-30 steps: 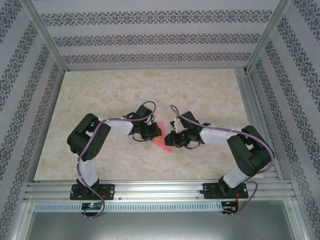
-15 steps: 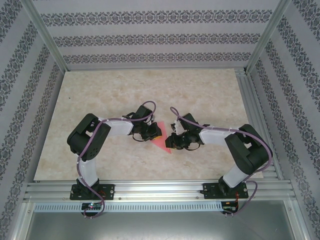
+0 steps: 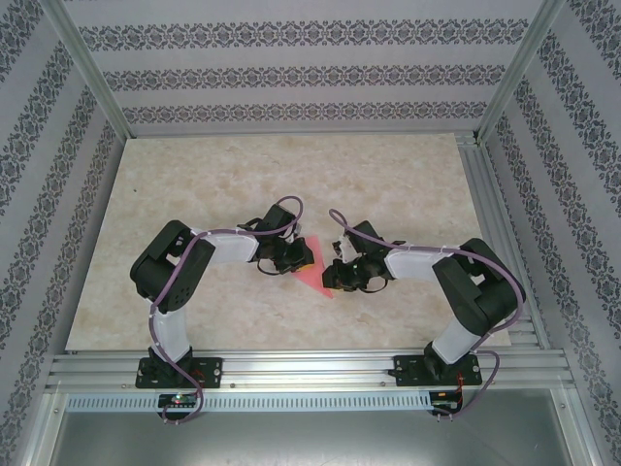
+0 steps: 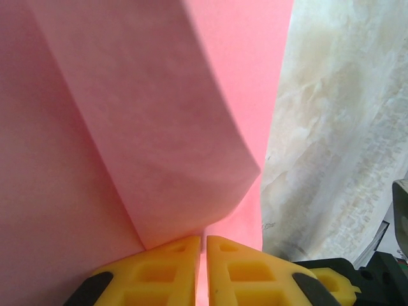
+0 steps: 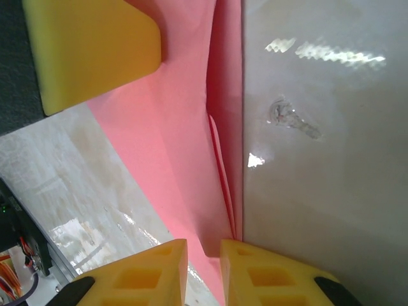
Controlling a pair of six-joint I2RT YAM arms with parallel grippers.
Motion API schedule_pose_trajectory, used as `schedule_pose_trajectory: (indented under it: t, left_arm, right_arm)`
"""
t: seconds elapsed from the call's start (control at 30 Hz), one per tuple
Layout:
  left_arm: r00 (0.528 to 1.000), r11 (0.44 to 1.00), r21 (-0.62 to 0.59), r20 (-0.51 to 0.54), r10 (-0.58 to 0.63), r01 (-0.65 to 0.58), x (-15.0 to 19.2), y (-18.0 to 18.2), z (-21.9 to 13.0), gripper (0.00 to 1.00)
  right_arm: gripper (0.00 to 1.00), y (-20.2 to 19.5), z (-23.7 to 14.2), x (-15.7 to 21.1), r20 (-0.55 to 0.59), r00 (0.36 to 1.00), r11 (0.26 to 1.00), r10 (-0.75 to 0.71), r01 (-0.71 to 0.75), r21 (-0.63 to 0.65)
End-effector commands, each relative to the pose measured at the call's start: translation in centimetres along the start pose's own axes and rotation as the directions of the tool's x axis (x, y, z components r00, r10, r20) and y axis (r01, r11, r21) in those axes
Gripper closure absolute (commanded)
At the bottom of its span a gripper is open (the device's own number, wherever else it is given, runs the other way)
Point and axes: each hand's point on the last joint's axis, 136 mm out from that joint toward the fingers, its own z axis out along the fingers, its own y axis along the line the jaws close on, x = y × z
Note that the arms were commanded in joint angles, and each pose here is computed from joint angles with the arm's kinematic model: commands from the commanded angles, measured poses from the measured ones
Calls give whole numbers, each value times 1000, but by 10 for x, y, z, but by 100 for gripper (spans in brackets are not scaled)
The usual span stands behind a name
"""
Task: Fold a paper plane with a square sheet of paper (fold left side to right side)
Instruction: Fourth fold the wing at the center of the table.
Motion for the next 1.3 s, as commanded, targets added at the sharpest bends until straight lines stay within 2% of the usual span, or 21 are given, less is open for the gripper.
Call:
schedule_pose_trajectory:
  t: [0.0, 0.27, 0.37, 0.43, 0.53, 0.73, 0.8, 1.0, 1.1, 1.27]
  left_arm:
    - [999, 993, -114, -26, -39, 36, 9, 36, 9, 85]
    - [999, 992, -117, -25, -42, 38, 8, 37, 10, 85]
    - [999, 993, -112, -25, -37, 34, 8, 35, 9, 85]
    - [999, 993, -113, -26, -39, 36, 8, 36, 9, 86]
    - [999, 993, -110, -24, -38, 36, 8, 36, 9, 86]
    - [999, 994, -105, -22, -40, 37, 8, 35, 9, 86]
    - [999, 994, -105, -23, -39, 37, 8, 35, 9, 86]
    - [999, 994, -107, -24, -40, 37, 8, 35, 9, 86]
    - [999, 994, -106, -22, -38, 35, 7, 34, 9, 86]
    - [999, 993, -110, -24, -41, 38, 8, 36, 10, 86]
  right_arm:
    - [79, -11, 6, 13, -50, 999, 999, -4, 6, 53]
    - [79, -24, -3, 37, -60, 997, 994, 38, -32, 100]
    - [82, -9, -13, 26, -21, 1000, 998, 17, -15, 66]
    - [89, 7, -23, 13, 16, 1000, 999, -5, 4, 43]
    - [91, 25, -30, -2, 50, 999, 1000, -19, 18, 26]
    - [93, 29, -15, -15, 46, 999, 999, -17, 15, 38]
    - [92, 25, -15, -14, 38, 999, 998, -16, 13, 62]
    - [77, 5, -32, -1, 56, 998, 992, -5, -2, 124]
    - [78, 4, -39, 1, 77, 997, 994, 0, -8, 109]
    - [87, 29, -34, -10, 79, 996, 999, -32, 29, 39]
